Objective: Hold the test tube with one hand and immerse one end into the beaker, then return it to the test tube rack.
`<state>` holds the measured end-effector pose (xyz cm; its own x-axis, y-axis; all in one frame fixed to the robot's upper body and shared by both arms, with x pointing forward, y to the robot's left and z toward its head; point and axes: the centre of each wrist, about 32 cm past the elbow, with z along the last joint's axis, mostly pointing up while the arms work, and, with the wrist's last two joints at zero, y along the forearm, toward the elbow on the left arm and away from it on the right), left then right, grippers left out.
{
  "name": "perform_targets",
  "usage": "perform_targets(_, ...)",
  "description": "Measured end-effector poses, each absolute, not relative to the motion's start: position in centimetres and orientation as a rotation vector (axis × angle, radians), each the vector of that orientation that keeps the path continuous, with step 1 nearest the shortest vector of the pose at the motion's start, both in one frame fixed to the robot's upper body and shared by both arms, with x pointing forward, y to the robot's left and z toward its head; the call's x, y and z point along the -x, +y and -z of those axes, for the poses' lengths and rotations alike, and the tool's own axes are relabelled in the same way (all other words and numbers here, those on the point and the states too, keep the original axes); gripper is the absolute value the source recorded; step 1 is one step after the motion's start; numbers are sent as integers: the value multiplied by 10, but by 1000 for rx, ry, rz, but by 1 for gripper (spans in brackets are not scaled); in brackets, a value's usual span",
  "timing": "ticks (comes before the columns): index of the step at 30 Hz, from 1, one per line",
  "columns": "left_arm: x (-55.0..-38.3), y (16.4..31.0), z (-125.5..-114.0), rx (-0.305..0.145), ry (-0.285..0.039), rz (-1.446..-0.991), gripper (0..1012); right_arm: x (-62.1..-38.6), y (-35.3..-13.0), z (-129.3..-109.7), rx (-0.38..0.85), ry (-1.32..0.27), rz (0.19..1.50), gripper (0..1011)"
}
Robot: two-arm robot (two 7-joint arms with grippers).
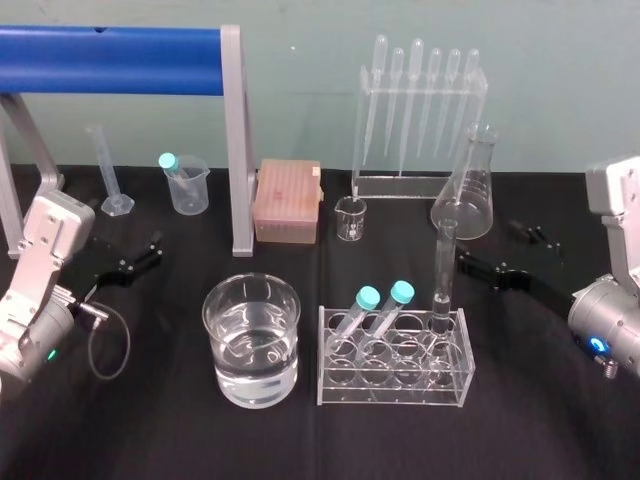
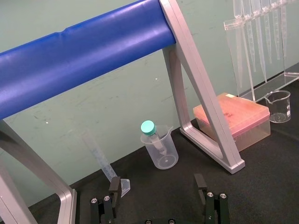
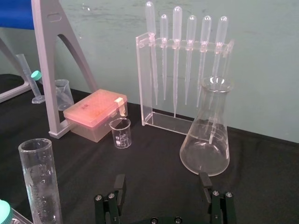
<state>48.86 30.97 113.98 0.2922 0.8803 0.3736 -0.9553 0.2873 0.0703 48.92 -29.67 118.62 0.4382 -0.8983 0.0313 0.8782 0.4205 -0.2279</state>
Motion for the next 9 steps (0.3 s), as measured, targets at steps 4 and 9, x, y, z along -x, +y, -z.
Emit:
perform_targets(4, -489, 310, -1140, -304, -285, -1248, 1000, -489, -297, -1187, 221, 98, 1118, 1002)
perform_targets(9, -489, 310, -1140, -304, -285, -1248, 1000, -489, -297, -1187, 219, 96, 1120, 1002)
